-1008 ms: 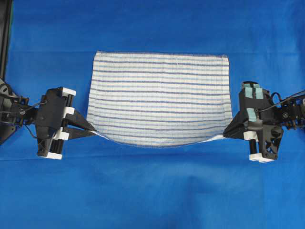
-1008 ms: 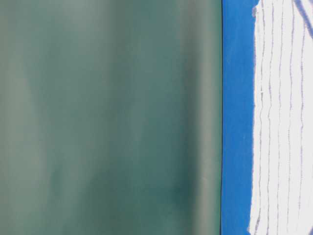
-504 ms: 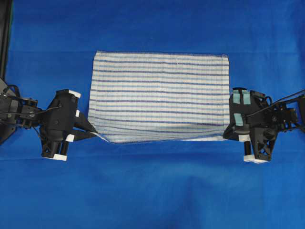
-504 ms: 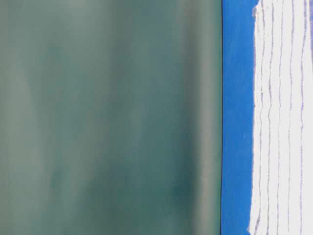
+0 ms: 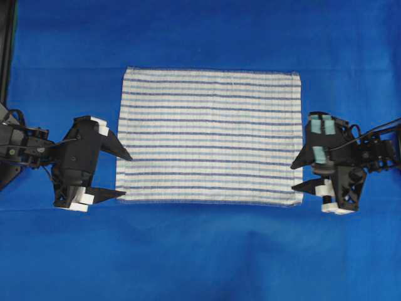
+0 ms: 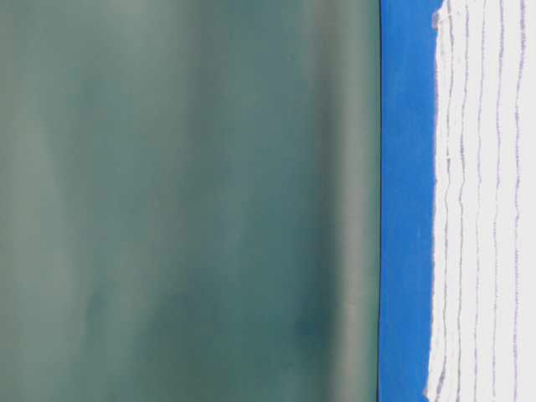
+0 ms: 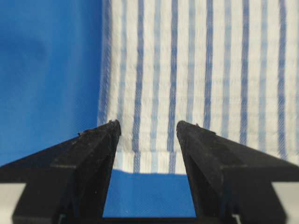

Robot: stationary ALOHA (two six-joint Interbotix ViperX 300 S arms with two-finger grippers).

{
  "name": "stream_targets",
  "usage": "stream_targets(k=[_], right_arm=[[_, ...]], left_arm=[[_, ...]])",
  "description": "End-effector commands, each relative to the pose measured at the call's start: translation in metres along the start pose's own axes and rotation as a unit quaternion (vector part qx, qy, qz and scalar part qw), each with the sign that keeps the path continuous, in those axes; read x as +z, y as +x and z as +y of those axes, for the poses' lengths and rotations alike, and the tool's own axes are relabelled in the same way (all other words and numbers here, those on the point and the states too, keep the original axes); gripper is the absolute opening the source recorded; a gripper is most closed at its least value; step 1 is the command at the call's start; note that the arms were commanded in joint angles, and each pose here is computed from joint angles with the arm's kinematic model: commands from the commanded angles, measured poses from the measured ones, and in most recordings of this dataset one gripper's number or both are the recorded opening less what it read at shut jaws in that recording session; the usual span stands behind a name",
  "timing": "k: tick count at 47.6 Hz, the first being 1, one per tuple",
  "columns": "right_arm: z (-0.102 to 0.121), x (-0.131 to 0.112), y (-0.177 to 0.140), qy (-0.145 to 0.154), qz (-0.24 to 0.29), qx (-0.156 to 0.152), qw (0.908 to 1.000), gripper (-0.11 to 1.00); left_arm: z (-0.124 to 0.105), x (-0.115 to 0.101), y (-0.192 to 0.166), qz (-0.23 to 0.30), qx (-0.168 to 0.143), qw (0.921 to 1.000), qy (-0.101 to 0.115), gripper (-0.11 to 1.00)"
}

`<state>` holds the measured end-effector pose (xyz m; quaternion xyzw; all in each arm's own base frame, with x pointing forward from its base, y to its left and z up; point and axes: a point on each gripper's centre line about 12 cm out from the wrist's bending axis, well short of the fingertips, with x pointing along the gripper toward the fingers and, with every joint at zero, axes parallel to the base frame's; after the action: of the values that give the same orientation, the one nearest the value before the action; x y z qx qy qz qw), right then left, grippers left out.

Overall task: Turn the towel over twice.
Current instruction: 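Open both grippers and withdraw them outward from the towel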

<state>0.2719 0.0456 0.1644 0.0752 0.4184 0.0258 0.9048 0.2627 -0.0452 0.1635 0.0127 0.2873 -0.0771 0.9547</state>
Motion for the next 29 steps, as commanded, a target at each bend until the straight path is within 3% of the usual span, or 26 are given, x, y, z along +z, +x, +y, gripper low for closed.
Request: stream_targets(k=[1, 14, 29], right_arm=[[0.004, 0.019, -0.017, -0.01, -0.048, 0.008, 0.9988, 0.58], [-0.009, 0.036, -0.066, -0.03, -0.155, -0.002, 0.9875, 0.58], [-0.022, 0.046, -0.122, -0.045, -0.264, -0.026, 0.9631, 0.58]], left_arm=[[0.002, 0.02, -0.009, -0.038, 0.004, 0.9993, -0.001, 0.81], [0.017, 0.047, -0.043, -0.121, 0.029, 0.9921, -0.015, 0.81], [0.029, 0.061, -0.093, -0.216, 0.057, 0.9745, -0.023, 0.81]])
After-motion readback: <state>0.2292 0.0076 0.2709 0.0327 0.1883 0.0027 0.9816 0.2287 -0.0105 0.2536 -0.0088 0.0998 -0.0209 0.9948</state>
